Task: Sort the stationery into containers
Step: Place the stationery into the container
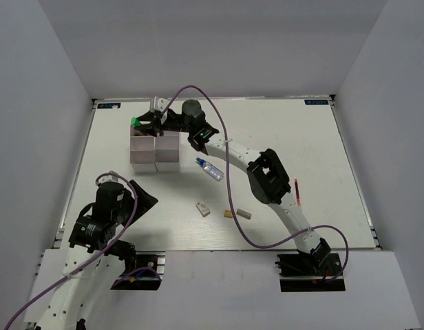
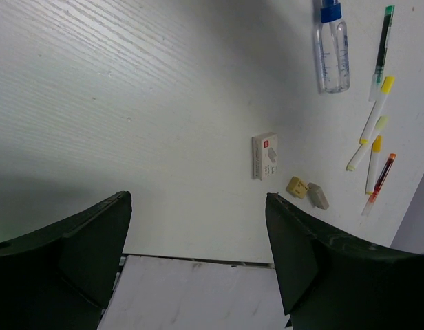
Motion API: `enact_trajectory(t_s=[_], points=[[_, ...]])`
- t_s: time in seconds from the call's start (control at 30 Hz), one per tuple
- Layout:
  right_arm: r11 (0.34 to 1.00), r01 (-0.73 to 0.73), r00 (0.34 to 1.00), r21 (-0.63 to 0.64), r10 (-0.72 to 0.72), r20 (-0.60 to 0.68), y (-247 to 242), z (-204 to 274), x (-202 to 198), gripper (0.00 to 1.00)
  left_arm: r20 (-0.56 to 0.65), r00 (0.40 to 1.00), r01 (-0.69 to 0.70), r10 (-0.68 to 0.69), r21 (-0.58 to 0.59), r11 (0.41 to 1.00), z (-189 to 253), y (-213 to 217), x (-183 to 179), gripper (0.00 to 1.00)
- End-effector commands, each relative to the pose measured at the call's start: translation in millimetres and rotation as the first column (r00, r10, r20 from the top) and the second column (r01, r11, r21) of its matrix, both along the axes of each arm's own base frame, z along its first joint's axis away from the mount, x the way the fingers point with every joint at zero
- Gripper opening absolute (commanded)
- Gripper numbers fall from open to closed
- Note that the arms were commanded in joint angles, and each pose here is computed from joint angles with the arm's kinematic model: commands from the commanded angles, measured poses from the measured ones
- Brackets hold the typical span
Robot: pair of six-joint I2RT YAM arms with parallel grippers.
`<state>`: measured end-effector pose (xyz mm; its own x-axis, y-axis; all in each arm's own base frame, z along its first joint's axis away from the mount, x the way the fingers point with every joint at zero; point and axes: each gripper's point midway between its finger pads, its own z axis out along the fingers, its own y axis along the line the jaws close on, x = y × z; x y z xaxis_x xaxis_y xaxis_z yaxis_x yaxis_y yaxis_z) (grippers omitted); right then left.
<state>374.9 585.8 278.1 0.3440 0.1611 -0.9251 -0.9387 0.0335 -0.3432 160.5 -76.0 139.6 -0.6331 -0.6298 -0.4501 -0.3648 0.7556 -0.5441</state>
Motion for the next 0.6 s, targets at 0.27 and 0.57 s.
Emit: enact_trajectory(t_s=[0.27,0.57], points=[[0.977,0.082,0.971,0.195,-0.123,0.207,11,23,15,0.00,0.007,1.000,-0.003,0.003,-0.017,1.000,5,-1,-3,0.88],[0.971,0.154,0.951,0.181,-0.196,0.239,14,-2,32,0.00,0.015,1.000,0.004,-0.003,-0.012,1.000,6,-3,5,0.88]])
